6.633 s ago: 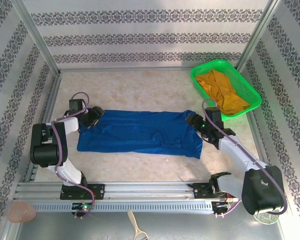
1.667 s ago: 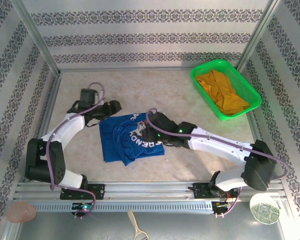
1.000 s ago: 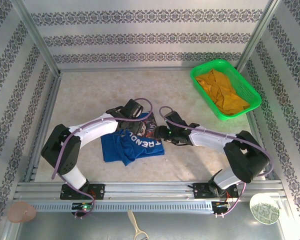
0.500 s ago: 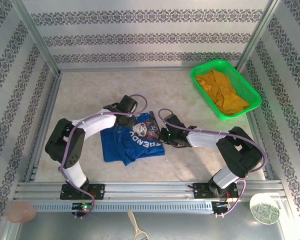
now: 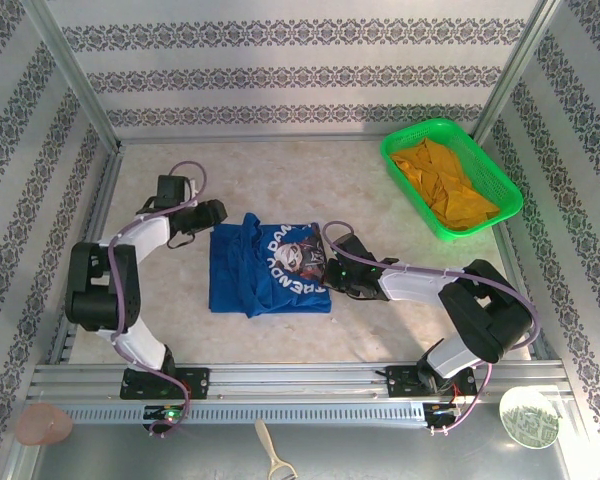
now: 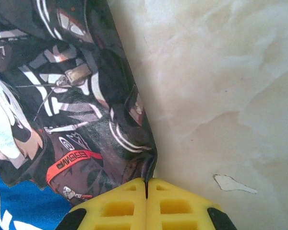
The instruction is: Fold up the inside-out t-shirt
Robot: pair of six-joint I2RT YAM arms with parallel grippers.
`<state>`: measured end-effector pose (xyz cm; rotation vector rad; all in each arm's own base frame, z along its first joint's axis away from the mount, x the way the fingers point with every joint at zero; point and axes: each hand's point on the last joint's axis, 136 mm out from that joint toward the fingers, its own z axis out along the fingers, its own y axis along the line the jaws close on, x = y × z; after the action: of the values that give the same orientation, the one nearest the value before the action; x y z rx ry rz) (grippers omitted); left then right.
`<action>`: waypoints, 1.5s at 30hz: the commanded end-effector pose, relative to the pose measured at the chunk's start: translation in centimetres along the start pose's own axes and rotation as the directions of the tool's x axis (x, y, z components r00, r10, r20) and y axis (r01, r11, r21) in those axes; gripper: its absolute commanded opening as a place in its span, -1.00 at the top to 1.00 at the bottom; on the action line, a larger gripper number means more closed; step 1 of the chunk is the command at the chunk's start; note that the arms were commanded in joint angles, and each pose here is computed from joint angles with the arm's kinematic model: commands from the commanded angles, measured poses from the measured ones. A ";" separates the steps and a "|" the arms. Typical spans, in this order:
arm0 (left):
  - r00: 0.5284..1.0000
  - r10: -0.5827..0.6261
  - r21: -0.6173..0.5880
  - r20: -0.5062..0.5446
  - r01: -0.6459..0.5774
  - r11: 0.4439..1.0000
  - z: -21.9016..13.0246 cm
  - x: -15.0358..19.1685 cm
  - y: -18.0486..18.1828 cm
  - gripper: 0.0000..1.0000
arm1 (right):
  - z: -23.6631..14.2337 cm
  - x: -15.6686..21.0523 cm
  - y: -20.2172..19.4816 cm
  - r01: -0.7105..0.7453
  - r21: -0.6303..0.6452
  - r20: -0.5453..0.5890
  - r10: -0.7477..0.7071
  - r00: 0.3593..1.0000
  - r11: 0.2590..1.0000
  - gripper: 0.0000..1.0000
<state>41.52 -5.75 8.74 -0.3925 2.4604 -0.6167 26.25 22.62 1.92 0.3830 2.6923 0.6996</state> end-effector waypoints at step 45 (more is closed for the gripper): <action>0.993 0.102 -0.322 0.059 -0.078 0.943 -9.4 16.1 0.7 0.15 | -0.5 -0.7 -4.2 -0.095 0.117 0.074 0.087 0.993 0.989 1.00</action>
<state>23.41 -8.95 8.35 -0.2825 2.4881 -0.0075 26.61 20.57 1.60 0.5014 2.6513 0.6460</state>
